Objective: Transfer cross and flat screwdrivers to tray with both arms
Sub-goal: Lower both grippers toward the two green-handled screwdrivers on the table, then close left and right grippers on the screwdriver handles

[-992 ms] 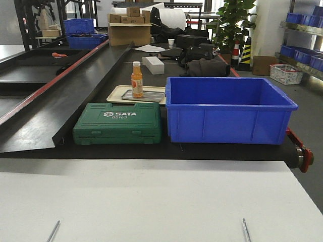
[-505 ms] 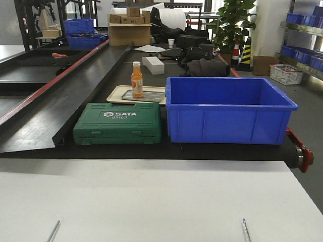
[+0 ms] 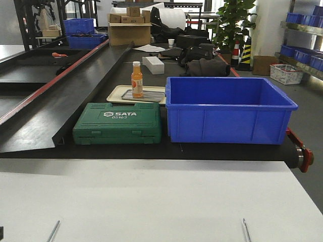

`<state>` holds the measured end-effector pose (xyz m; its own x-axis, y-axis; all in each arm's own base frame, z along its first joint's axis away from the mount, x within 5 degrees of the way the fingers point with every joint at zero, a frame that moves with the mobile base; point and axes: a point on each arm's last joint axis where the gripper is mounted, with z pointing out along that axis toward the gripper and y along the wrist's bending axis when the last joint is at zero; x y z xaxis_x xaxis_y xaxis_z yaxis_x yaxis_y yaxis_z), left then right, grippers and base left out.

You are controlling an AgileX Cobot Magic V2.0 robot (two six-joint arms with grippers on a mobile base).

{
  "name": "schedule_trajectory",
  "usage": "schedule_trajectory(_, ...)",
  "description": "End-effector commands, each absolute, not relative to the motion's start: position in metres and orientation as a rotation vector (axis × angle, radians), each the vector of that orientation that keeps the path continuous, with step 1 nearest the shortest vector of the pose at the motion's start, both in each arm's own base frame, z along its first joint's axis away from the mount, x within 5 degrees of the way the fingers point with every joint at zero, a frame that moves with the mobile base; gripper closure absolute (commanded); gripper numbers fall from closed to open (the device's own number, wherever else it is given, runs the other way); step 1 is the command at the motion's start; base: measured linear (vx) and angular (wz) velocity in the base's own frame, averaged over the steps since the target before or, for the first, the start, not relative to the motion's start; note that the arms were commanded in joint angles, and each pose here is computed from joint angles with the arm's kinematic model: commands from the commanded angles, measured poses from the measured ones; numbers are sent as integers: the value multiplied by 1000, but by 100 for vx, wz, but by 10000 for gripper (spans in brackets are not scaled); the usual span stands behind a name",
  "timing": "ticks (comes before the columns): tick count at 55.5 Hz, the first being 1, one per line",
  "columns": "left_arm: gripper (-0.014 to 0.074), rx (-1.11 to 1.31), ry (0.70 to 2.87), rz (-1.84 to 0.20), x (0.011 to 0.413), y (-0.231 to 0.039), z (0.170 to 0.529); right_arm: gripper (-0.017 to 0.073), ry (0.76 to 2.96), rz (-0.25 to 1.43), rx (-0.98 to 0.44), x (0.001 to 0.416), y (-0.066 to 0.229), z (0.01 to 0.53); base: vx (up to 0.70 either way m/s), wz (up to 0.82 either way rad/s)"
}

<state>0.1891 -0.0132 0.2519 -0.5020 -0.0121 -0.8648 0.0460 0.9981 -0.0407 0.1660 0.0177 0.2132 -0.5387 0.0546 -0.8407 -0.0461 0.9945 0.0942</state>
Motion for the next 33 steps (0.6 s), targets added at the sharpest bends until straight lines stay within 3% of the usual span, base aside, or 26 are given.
schedule_trajectory(1, 114, 26, 2116, -69, 212, -15, 258, 165, 2143, 179, 90, 185, 20, 228, 0, 0)
schedule_trajectory(12, 114, 42, 2370, -50, 263, -18, 243, 165, 2314, 168, 101, 217, 24, 234, 0, 0)
schedule_trajectory(33, 114, 193, 2681, 1, 354, -25, 197, 165, 2318, 162, 94, 243, 27, 229, 0, 0)
